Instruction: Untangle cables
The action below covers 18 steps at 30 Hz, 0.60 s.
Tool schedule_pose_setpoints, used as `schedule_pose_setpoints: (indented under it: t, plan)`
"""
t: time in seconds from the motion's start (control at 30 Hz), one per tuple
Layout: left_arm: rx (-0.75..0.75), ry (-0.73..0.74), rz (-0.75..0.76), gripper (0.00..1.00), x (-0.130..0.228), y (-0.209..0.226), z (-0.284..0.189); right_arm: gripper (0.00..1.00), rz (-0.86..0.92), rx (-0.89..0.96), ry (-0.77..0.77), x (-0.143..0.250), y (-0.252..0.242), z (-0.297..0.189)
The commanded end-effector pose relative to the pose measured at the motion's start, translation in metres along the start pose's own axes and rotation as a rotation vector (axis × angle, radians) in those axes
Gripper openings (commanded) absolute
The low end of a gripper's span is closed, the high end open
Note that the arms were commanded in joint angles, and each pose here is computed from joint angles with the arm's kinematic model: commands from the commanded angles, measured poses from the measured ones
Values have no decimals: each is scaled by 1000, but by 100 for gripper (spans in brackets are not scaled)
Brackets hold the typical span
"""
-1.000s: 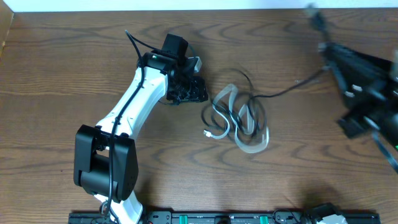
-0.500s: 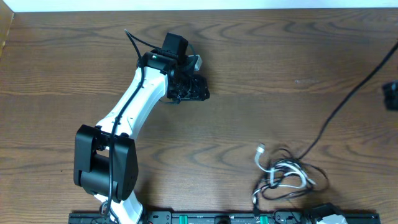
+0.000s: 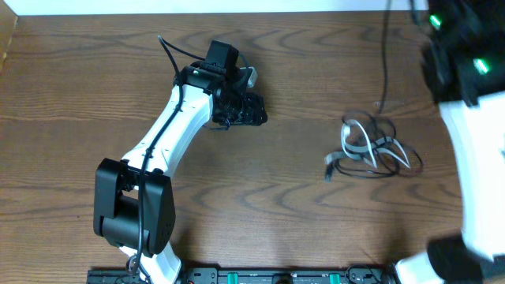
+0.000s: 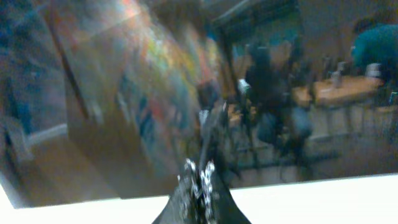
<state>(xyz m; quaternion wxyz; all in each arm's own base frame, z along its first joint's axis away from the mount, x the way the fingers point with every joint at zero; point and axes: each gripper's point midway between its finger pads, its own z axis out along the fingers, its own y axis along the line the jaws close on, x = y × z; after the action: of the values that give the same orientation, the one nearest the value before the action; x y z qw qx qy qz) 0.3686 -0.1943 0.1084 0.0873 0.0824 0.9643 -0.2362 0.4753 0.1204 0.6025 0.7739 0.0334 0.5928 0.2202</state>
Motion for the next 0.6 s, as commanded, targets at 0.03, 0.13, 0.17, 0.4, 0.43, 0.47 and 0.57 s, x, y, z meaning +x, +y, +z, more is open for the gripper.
schedule_pose_setpoints:
  t: [0.03, 0.13, 0.17, 0.4, 0.43, 0.47, 0.57]
  plan:
    - [9, -20, 27, 61, -5, -4, -6, 1, 94, -104, 61, 4, 21, 21]
    - [8, -18, 26, 61, -5, -4, -6, 1, 96, -50, 217, 47, 8, 26]
    - [8, -18, 26, 61, -5, -4, -6, 1, 93, -26, 269, 61, 1, 25]
    - [10, -22, 29, 61, -6, -4, -6, 1, 24, 116, 611, 139, -42, -9]
    - [10, -24, 30, 61, -6, -5, -6, 1, 5, 127, 662, 150, -47, -16]
    - [11, -25, 30, 62, -6, -5, -6, 1, -6, 134, 700, 159, -50, -20]
    - [12, -32, 33, 62, -8, -5, -6, 3, -25, 162, 824, 190, -60, -34]
